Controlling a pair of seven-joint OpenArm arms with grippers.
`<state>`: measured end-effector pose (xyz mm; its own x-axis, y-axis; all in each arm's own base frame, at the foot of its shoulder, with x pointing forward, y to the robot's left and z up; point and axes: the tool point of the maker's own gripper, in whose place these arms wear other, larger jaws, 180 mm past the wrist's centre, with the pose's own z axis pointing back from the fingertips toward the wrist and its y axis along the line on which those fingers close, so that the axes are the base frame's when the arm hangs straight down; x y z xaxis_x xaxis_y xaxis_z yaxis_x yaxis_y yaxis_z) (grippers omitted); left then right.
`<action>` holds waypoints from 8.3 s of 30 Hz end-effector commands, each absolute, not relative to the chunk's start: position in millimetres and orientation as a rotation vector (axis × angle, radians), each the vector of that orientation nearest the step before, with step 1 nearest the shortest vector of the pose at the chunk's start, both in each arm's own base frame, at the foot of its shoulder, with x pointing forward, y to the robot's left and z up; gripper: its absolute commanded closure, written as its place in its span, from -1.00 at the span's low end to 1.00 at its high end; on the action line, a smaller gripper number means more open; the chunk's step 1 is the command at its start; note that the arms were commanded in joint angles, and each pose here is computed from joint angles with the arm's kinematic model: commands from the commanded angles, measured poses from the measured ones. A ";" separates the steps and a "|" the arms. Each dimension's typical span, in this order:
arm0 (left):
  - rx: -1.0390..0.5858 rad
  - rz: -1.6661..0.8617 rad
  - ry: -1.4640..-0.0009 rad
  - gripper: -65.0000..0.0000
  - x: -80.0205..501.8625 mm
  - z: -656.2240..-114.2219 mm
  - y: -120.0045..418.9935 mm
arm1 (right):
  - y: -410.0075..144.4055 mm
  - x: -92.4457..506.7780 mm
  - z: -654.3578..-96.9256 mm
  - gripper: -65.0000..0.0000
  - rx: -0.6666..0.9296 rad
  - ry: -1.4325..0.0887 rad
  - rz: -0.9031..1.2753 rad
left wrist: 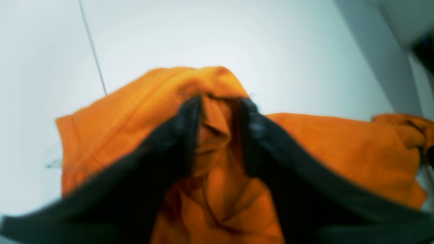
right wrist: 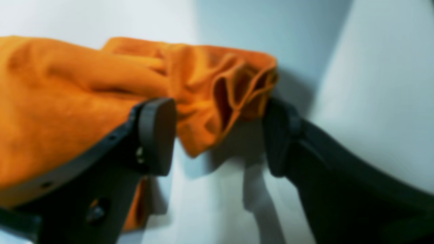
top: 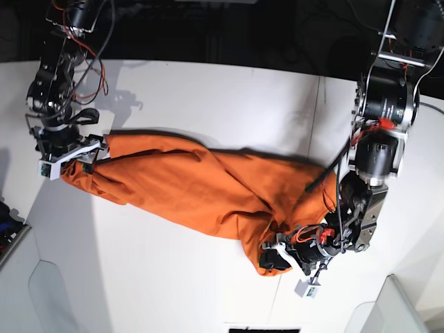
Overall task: Layout the t-shirt on the table in an organized manner, then fold the t-shirt properly
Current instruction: 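Lay the stretched shirt down on the table and open both grippers, then move both grippers to new spots on the shirt and grasp, then drag the shirt apart with both grippers to flatten it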
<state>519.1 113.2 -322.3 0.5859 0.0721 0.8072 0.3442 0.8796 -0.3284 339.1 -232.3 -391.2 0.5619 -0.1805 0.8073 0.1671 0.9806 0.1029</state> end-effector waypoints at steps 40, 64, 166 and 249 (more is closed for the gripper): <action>-0.485 -0.320 -0.889 0.09 372.1 -335.9 200.5 | -177.7 282.9 -380.9 -0.22 0.030 -0.919 -0.010; -0.464 -0.048 -0.878 1.00 370.2 -399.6 218.0 | -139.3 304.3 -419.0 1.00 0.256 -0.878 -0.001; -0.532 -0.279 -0.876 0.02 333.0 -340.5 200.9 | -38.3 435.0 -339.4 -0.24 0.234 -0.975 0.057; -0.396 -0.571 -0.934 1.00 370.8 -279.1 187.5 | -144.0 345.8 -391.0 -0.23 0.036 -0.872 -0.004</action>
<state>361.9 184.6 -299.3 0.5151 -0.2933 0.8054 0.6093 0.7862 -0.1034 334.4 -141.3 -406.4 0.6868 -0.0231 0.7264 -0.0102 0.9991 0.0415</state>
